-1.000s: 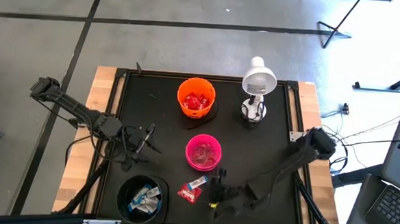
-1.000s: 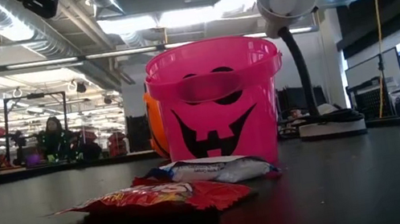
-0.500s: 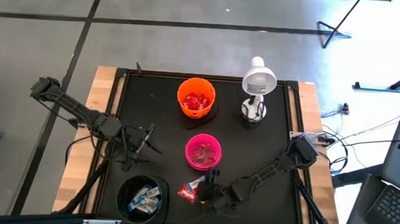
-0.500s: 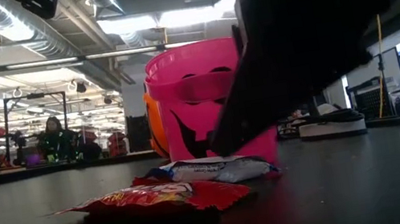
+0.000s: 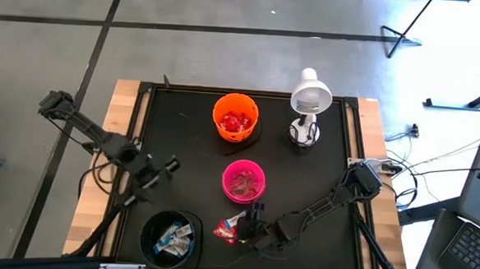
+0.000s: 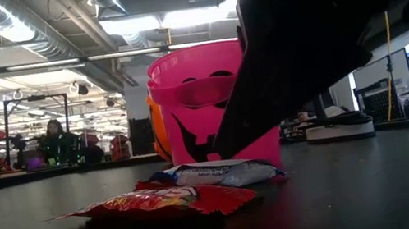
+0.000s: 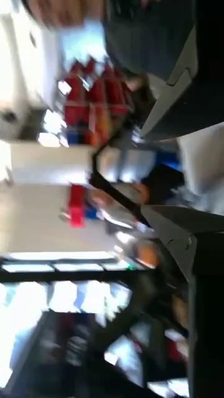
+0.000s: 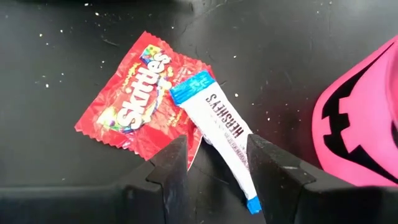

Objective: Sort candy
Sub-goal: Put the white chocolate into the black bucket

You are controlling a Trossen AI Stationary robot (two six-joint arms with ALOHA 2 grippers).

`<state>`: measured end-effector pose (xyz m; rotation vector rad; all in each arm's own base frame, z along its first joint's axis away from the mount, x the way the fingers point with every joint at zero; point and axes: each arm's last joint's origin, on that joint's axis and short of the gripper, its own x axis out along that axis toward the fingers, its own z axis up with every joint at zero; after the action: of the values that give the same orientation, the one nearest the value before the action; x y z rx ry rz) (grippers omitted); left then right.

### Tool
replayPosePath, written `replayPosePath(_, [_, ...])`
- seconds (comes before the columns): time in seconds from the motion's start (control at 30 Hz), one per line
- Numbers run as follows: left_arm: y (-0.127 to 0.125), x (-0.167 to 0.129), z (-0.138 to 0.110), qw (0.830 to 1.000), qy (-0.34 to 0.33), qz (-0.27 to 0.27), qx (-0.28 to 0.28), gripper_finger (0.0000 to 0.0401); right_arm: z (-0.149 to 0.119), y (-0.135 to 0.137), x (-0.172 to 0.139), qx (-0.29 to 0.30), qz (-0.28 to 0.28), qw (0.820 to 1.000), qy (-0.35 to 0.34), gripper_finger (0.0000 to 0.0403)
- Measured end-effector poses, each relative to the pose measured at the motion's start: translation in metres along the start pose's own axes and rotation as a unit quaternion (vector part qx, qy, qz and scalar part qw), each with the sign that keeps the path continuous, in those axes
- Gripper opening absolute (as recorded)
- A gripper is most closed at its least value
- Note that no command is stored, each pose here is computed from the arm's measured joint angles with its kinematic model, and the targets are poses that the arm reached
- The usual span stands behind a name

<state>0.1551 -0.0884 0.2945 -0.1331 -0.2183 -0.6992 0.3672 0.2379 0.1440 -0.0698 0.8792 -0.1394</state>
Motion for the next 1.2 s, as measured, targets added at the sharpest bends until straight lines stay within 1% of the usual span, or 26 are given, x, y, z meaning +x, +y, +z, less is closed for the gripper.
replayPosePath(0.1, [0.004,0.000,-0.010,0.998,0.042,0.048,-0.010,0.0172,0.000,0.000,0.000,-0.001,0.000,1.000,0.001,0.0161])
replayPosePath(0.2, [0.007,-0.001,-0.017,0.992,0.073,0.100,-0.022,0.0172,-0.002,-0.001,0.000,0.001,-0.005,1.000,0.009,0.0161])
replayPosePath(0.33, [0.010,-0.002,-0.023,0.985,0.100,0.140,-0.032,0.0172,-0.004,-0.002,0.000,0.008,-0.013,1.000,0.014,0.0161])
replayPosePath(0.67, [0.010,-0.003,-0.025,0.983,0.108,0.146,-0.033,0.0172,-0.004,-0.002,0.000,0.015,-0.017,1.000,0.016,0.0161])
replayPosePath(0.97, [0.010,-0.003,-0.025,0.982,0.111,0.147,-0.032,0.0172,-0.015,0.002,0.018,0.020,-0.032,0.999,0.023,0.0161])
replayPosePath(1.2, [0.010,-0.003,-0.025,0.982,0.112,0.149,-0.031,0.0172,-0.016,0.004,0.020,0.028,-0.038,0.999,0.017,0.0161])
